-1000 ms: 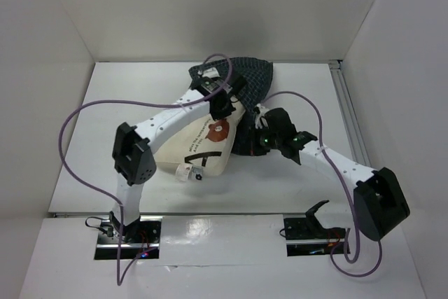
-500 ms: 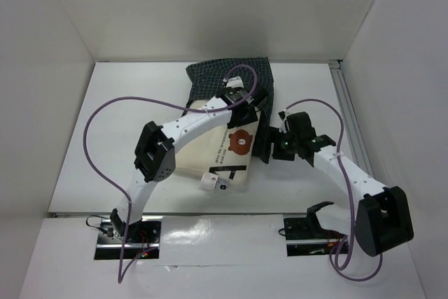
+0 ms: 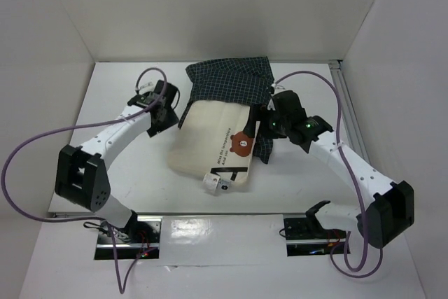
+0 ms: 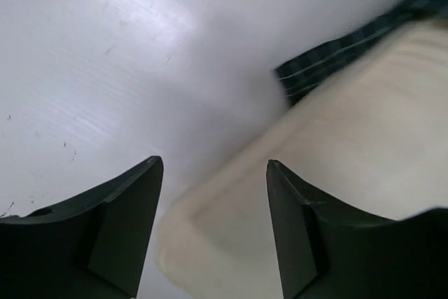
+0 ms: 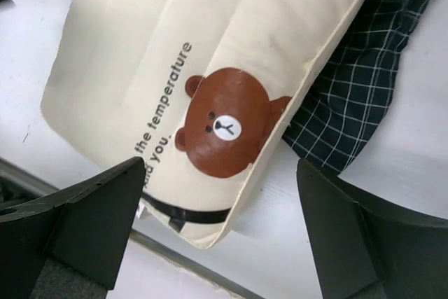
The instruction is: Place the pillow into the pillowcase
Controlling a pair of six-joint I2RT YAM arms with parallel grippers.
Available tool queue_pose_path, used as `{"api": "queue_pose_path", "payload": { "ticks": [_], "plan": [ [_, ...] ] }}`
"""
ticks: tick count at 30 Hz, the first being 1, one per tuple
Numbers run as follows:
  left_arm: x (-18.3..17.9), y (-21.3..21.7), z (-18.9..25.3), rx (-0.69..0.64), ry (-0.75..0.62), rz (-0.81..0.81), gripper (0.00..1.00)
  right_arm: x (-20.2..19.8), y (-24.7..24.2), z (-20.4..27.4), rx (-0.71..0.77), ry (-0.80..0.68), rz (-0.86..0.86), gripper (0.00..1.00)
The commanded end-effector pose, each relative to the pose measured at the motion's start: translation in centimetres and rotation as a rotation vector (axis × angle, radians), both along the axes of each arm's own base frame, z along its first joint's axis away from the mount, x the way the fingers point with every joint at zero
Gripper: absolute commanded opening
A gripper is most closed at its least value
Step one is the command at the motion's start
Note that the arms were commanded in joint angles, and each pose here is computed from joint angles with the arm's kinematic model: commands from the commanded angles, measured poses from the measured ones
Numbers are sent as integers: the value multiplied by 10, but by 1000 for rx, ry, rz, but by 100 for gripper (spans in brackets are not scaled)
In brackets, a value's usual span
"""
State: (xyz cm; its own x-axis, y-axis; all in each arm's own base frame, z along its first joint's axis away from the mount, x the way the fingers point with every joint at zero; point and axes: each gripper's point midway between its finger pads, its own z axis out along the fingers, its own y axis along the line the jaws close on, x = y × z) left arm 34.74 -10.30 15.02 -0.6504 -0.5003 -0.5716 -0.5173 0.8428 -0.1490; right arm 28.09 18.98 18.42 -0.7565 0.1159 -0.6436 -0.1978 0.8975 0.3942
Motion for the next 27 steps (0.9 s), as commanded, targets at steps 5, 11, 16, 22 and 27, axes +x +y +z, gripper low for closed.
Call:
{"api": "queue_pose_path", "payload": {
  "ticks": [5,11,16,22,27],
  "plan": [
    [-40,-98,-65,-152,163,-282,71,26,-3,22,-57,-45,-60,96],
    [-62,-149,-17,-195,89,-388,76,35,20,22,-159,-43,-39,100],
    [-58,-75,-12,-178,32,-223,84,38,43,-5,-296,-29,5,100],
    [-58,-62,-29,-258,-18,-279,85,51,75,-85,-523,48,77,100],
    [-56,-92,-35,-313,-77,-482,85,57,85,-96,-491,77,169,0]
  ]
}}
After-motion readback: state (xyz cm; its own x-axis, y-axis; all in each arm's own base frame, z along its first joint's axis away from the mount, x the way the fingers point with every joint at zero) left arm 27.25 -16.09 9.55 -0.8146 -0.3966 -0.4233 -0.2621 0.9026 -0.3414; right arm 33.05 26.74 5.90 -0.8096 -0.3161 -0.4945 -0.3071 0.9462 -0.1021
